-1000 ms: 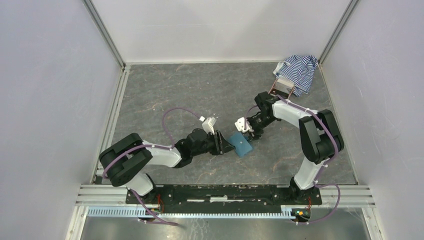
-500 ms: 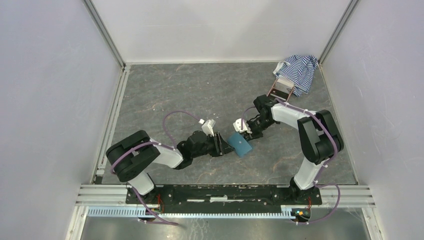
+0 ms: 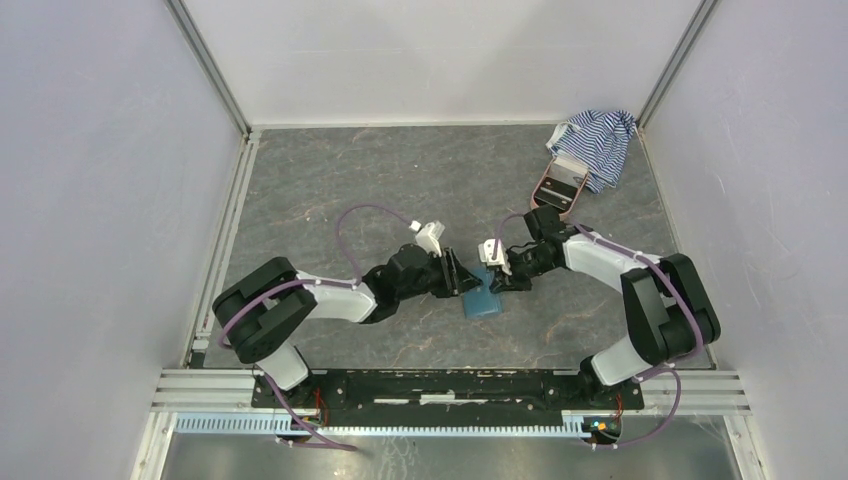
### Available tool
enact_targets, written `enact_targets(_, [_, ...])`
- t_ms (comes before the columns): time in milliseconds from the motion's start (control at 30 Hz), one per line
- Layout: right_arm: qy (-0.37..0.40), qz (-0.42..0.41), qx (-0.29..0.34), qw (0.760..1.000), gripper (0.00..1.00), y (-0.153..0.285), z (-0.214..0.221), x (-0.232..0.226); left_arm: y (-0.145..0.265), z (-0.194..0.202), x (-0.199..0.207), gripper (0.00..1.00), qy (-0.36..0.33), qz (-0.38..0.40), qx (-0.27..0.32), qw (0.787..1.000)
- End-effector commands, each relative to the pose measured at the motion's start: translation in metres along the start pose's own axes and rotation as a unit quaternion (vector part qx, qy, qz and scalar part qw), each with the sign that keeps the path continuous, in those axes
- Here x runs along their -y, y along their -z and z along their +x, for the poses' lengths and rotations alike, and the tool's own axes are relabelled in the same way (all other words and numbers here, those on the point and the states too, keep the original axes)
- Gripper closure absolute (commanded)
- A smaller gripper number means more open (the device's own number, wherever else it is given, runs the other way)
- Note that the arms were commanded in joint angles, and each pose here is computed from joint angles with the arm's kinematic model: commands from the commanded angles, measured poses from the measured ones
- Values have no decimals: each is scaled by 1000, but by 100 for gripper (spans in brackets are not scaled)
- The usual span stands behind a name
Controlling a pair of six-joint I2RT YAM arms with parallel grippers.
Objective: Put the credit cards into the card holder
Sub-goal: Close the card holder at the center of the board.
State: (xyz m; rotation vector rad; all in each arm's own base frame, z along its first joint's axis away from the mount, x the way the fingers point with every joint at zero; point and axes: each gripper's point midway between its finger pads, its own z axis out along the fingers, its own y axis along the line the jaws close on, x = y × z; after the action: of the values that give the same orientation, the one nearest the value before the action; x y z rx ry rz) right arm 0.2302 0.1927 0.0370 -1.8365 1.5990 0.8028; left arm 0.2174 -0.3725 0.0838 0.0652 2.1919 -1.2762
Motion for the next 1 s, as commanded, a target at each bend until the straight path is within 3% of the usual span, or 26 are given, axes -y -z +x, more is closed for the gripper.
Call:
enact_targets(0, [-21, 21, 69, 997, 100, 8, -21, 6, -8, -20, 22, 54, -48, 19, 13, 999])
enact_targets(467, [26, -56, 178, 982, 100, 20, -25, -41, -32, 8, -10, 56, -20, 2, -22, 1000])
enact_targets(967, [-46, -46, 191, 979, 100, 30, -15, -32, -44, 22, -17, 58, -36, -3, -67, 997])
